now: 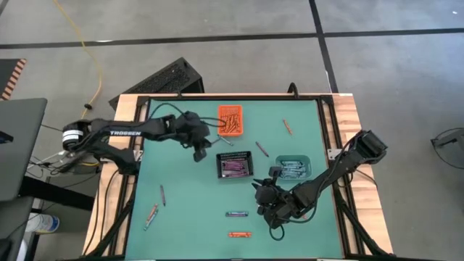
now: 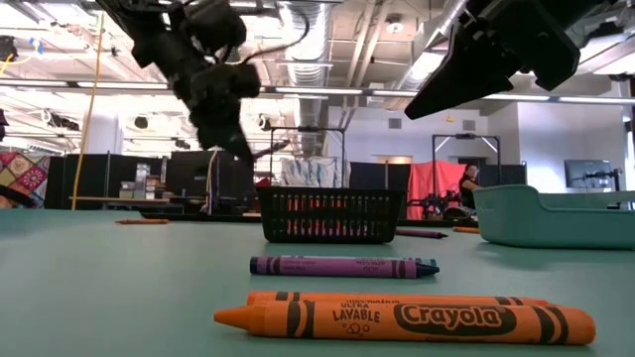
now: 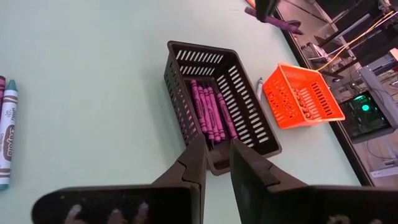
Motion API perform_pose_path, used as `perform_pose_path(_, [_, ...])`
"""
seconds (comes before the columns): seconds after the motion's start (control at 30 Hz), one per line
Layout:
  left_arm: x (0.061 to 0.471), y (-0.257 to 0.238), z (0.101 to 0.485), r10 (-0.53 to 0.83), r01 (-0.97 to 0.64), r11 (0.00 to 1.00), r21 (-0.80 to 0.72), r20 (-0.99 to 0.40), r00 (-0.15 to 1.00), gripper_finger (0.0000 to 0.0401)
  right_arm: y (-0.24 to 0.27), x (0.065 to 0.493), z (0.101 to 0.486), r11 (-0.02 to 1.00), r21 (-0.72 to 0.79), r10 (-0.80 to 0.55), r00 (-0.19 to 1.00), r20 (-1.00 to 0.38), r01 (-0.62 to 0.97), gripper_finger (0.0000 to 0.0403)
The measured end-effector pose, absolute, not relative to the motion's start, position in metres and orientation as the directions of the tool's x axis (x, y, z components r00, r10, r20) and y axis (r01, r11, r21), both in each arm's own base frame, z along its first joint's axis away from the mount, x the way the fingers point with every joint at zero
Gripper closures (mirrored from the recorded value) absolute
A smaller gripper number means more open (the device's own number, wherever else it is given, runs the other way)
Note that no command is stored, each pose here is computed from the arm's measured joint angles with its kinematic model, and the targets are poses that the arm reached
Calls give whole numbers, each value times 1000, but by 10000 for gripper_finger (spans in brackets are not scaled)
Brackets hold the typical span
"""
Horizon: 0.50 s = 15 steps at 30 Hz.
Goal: Sort crayons
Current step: Put the violet crayon into the green bin
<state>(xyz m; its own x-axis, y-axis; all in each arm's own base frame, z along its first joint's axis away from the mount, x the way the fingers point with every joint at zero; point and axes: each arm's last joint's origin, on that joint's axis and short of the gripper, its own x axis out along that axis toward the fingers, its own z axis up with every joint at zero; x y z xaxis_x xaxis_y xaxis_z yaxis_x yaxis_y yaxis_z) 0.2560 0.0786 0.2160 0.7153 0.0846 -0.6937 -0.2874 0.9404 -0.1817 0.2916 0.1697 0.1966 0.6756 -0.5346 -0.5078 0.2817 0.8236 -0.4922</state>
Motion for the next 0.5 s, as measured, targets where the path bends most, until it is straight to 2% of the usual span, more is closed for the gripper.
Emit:
perform_pose_path(0.27, [276, 49, 230, 23, -158, 967, -201, -545, 838, 386, 170, 292, 197, 824, -489, -534, 677, -507, 284, 331])
perform_pose_path(0.5, [286, 29, 231, -38, -89, 969, -230, -498, 866, 386, 169, 292, 197, 824, -490, -535, 676, -507, 285, 331])
